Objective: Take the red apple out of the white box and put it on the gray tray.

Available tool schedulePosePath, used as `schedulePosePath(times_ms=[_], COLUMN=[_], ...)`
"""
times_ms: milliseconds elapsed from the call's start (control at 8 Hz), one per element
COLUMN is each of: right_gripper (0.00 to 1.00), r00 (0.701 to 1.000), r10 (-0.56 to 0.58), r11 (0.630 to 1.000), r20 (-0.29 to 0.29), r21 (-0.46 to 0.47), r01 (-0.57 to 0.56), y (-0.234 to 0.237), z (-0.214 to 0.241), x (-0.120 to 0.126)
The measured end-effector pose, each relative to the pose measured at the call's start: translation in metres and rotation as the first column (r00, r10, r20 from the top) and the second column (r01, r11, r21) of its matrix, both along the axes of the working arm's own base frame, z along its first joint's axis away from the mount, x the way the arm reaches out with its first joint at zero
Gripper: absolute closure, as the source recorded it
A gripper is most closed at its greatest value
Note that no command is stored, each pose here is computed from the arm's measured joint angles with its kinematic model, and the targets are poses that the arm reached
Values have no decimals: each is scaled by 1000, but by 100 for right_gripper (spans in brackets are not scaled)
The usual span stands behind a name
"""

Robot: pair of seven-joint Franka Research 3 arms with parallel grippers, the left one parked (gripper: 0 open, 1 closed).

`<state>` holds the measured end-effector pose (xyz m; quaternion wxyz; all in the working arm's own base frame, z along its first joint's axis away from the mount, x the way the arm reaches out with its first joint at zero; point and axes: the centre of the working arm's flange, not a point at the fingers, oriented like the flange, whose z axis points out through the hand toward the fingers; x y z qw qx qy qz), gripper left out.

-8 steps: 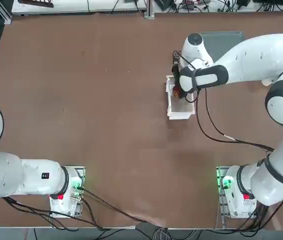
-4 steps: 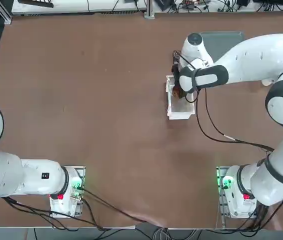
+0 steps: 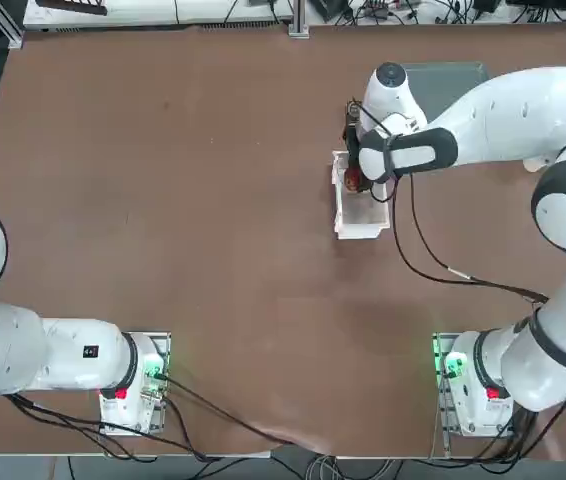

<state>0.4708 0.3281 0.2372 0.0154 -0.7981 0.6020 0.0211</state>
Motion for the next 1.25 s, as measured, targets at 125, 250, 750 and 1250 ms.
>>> schedulePosePath(times_ms=[125, 250, 750, 1250], right_gripper=[11, 15, 16, 16], r00=[1000, 1000, 1000, 971], r10=[-6, -11, 8, 234], r11=[1000, 1000, 1000, 972], r20=[-2, -4, 29, 41], r21=[-8, -17, -29, -38], r01=[6, 10, -7, -233], y=[-3, -6, -31, -159], z=[16, 37, 129, 127], x=[4, 7, 6, 74])
